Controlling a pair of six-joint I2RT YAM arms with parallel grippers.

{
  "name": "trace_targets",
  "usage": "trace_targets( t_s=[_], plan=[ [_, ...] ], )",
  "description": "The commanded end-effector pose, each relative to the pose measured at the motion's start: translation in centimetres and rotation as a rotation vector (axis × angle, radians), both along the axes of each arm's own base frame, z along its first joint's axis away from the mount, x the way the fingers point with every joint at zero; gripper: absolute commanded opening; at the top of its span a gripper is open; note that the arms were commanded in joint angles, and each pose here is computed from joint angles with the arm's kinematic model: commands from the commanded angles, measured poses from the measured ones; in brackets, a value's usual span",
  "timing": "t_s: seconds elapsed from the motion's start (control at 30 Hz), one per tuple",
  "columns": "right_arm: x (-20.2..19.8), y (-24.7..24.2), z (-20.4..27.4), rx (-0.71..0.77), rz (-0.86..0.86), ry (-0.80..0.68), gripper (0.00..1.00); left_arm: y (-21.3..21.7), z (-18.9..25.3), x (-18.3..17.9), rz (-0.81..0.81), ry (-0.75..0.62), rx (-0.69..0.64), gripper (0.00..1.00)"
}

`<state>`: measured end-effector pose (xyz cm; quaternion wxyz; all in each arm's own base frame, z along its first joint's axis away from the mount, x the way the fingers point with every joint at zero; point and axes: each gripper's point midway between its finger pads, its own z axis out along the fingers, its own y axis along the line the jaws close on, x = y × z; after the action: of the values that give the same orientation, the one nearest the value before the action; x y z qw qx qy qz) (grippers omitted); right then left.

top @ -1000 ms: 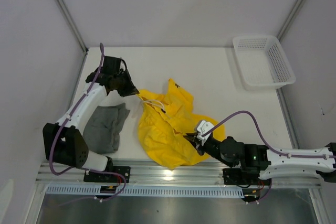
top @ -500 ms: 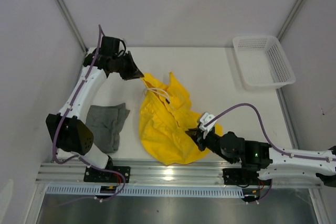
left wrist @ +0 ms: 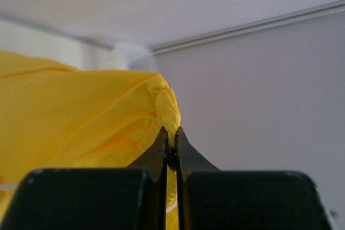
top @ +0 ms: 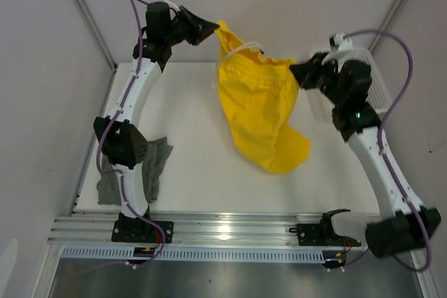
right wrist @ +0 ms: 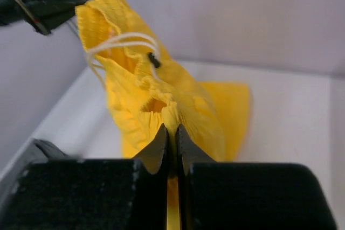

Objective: Fold and stack the shorts
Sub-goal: Flatten the shorts out

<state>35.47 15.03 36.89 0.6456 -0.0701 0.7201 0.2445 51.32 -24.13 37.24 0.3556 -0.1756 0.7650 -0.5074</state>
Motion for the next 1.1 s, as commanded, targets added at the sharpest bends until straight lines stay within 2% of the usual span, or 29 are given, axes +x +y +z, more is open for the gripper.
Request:
trace_targets(
  t_s=[0.0,0.03,0.1,0.13,0.17,0.2,0.23,0.27,0.3,0.33,0.37,0.4,0.43,0.5,0.53,0.57,0.6,0.7,0.73,0.83,0.93,0.97,1.07],
  plan=[
    [0.5,2.4,13.5,0.161,0.417,-0.223,0.0,0.7,16.0,-0.2,-0.068,-0.309,-0.403,0.0],
    [0.3,2.4,15.5,0.168,0.482,-0.242,0.0,1.5,21.1,-2.3,-0.094,-0.43,-0.446,0.0],
    [-0.9,2.8,19.6,0.168,0.622,-0.263,0.0,3.2,24.1,-4.0,-0.111,-0.524,-0.475,0.0],
    [-1.4,2.9,20.4,0.155,0.643,-0.266,0.0,3.6,23.8,-4.2,-0.106,-0.524,-0.46,0.0],
    [-2.1,3.0,20.9,0.143,0.666,-0.272,0.0,4.7,27.2,-8.5,-0.108,-0.615,-0.448,0.0],
    [-4.1,3.3,21.5,0.122,0.716,-0.289,0.0,5.0,25.8,-8.6,-0.089,-0.613,-0.401,0.0],
    [-4.8,3.3,21.4,0.119,0.722,-0.288,0.0,5.6,26.5,-10.3,-0.07,-0.648,-0.383,0.0],
    [-5.7,3.2,21.5,0.122,0.716,-0.294,0.0,5.8,22.5,-9.1,-0.031,-0.555,-0.349,0.0],
    [-8.9,3.0,23.0,0.105,0.72,-0.365,0.0,7.0,25.2,-13.6,-0.01,-0.647,-0.313,0.0],
    [-9.3,3.0,21.9,0.116,0.723,-0.343,0.0,7.6,25.6,-15.2,0.02,-0.672,-0.298,0.0],
    [-10.8,3.0,22.2,0.114,0.73,-0.359,0.0,8.0,23.1,-14.9,0.053,-0.62,-0.269,0.0],
    [-12.1,3.0,22.3,0.114,0.736,-0.355,0.0,8.7,24.7,-19.0,0.076,-0.686,-0.234,0.0],
    [-15.0,2.9,23.1,0.091,0.746,-0.401,0.0,9.2,25.0,-20.5,0.099,-0.713,-0.213,0.0],
    [-17.8,2.8,23.8,0.074,0.747,-0.435,0.0,10.7,24.6,-22.4,0.195,-0.722,-0.157,0.0],
    [-18.9,2.7,24.0,0.075,0.738,-0.434,0.0,11.6,26.6,-25.8,0.23,-0.792,-0.15,0.0],
    [-20.7,2.5,24.9,0.058,0.732,-0.481,0.0,12.5,26.3,-26.2,0.285,-0.763,-0.129,0.0],
    [-21.2,2.4,25.2,0.062,0.724,-0.473,0.0,13.0,28.7,-28.7,0.303,-0.83,-0.118,0.0],
    [-21.4,2.4,26.1,0.067,0.727,-0.466,0.0,13.7,28.7,-28.9,0.345,-0.786,-0.067,0.0],
    [-21.3,2.4,26.3,0.073,0.729,-0.468,0.0,13.8,30.3,-30.3,0.346,-0.826,-0.076,0.0],
    [-19.3,2.4,26.0,0.109,0.712,-0.425,0.0,13.8,30.0,-29.2,0.349,-0.795,-0.065,0.0],
    [-15.9,2.5,24.4,0.154,0.714,-0.345,0.0,13.2,28.5,-26.5,0.33,-0.742,-0.053,0.0],
    [-14.9,2.6,23.7,0.168,0.716,-0.318,0.0,12.8,26.6,-24.0,0.317,-0.696,-0.051,0.0],
    [-11.0,2.8,21.7,0.206,0.719,-0.262,0.0,12.0,23.4,-20.3,0.291,-0.624,-0.046,0.0]
  ],
)
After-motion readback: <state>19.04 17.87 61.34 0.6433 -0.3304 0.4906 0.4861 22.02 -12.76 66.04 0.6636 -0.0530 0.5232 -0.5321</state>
